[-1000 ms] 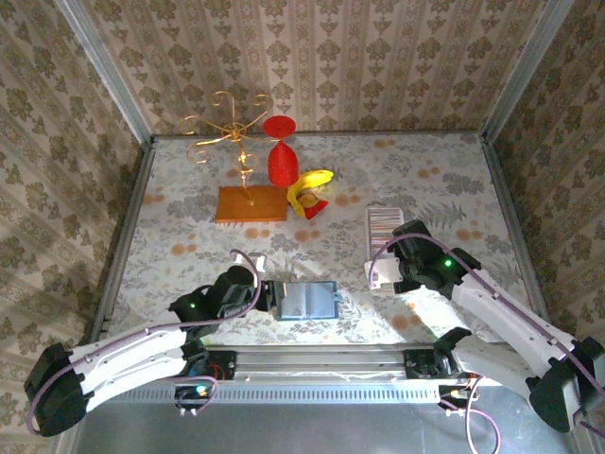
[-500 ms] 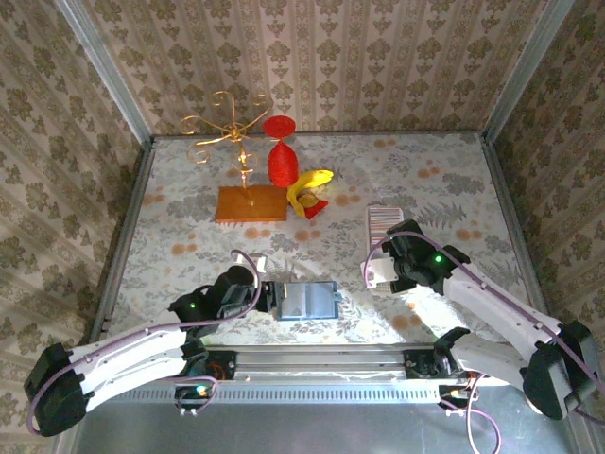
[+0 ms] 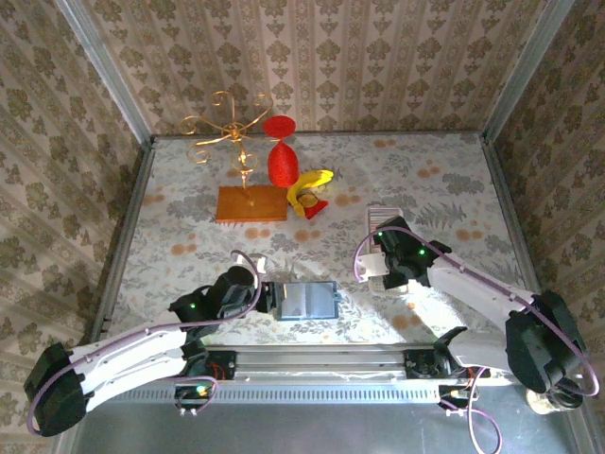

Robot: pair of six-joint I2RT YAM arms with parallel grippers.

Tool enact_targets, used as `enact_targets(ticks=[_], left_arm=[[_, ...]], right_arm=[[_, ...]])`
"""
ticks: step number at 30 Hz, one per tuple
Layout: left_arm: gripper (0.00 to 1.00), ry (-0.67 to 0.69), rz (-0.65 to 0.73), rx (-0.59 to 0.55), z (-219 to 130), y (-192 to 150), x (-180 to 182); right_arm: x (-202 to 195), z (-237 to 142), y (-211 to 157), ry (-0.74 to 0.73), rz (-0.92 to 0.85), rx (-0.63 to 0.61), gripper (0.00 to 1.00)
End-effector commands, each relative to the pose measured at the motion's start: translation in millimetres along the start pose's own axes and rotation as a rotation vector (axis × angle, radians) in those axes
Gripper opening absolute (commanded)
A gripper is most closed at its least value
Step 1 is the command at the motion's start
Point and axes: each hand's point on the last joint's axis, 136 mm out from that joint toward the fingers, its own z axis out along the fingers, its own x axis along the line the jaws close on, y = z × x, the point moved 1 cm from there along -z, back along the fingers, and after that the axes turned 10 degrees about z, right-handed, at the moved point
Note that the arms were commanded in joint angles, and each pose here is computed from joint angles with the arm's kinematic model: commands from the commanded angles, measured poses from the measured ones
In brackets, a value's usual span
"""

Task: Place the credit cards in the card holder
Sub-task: Pick up the credit card from the storage box.

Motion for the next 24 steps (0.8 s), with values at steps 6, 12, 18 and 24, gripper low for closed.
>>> enact_targets(ticks=[6, 12, 18, 24], left_arm=[[0.41, -0.003, 0.003, 0.015, -1, -7, 3], [0.40, -0.002, 0.002, 0.020, -2, -8, 3], [0.38, -0.004, -0.011, 0.010, -2, -8, 4], [0.37, -0.006, -0.010, 0.008, -3, -7, 3]], right_arm=[[3, 13, -12, -0.026, -0.061, 0.075, 0.87], [0, 2, -14, -0.018, -0.060, 0.092, 0.68], [5, -6, -14, -0.023, -0.069, 0.080, 0.56], [10, -11, -12, -0.019, -0.073, 0.061, 0.45]])
